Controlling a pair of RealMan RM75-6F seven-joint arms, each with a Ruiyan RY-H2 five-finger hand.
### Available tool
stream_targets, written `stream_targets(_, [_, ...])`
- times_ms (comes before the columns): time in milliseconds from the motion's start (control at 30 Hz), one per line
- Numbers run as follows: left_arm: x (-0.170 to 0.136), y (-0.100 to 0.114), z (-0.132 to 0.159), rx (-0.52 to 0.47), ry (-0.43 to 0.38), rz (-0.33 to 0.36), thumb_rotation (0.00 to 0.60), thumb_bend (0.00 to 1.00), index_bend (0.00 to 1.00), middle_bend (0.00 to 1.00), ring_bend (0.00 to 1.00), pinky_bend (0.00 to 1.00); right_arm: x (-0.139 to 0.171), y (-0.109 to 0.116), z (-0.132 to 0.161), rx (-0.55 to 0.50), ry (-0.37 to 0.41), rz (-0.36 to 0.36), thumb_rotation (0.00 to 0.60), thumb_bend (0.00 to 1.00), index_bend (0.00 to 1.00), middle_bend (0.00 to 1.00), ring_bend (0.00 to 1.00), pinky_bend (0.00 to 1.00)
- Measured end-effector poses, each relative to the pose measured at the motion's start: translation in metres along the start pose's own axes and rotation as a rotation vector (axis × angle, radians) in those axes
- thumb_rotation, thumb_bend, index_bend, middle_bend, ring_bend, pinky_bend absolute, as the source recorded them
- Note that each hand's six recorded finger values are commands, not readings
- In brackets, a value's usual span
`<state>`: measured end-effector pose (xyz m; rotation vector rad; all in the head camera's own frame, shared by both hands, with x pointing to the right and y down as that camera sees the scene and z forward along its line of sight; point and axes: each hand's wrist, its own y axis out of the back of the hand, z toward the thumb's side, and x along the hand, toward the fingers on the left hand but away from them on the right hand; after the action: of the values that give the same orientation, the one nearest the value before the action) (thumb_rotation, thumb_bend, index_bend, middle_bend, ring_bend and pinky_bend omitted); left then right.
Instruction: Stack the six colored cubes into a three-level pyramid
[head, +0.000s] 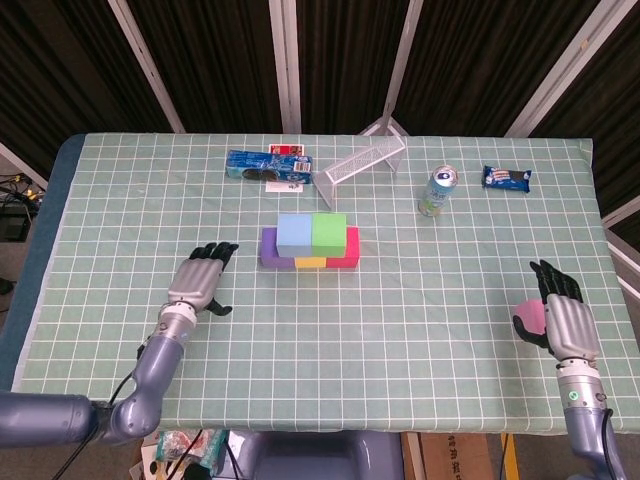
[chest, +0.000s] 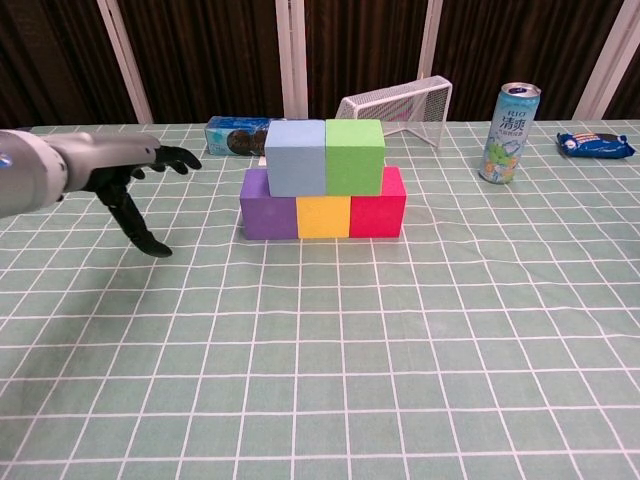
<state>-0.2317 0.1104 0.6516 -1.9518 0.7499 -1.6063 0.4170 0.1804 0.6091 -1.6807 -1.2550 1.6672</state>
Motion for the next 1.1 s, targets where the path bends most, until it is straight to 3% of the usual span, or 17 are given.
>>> stream_targets(300, [-0.062,0.032,-0.03,-0.103,-0.063,0.178,0.6,0.15,0.0,0.0,0.0,0.07,0.002,-0.001,0.001,0.058,0.007,0.012,0.6,0.38,0.0,0.0,0.0,0.0])
stream_targets(600, [-0.114,0.072,-0.046,-0.076,-0.101,0.381,0.6,0.15,0.0,0.0,0.0,0.07,0.003,-0.003,0.001,0.158,0.005,0.053,0.6,0.31,0.0,0.0,0.0,0.0])
stream_targets(800, [-0.128,0.08,-0.047,-0.096,-0.106,0.412,0.6,0.15,0.0,0.0,0.0,0.07,0.006,0.0,-0.009,0.21,-0.035,0.094,0.6,0.31,0.0,0.0,0.0,0.0])
stream_targets(1100, [-0.131,0.08,-0.041,-0.109,-0.13,0.403,0.6,0.15,0.0,0.0,0.0,0.07,0.008,-0.001,-0.033,0.32,-0.066,0.167,0.6,0.31,0.0,0.0,0.0,0.0])
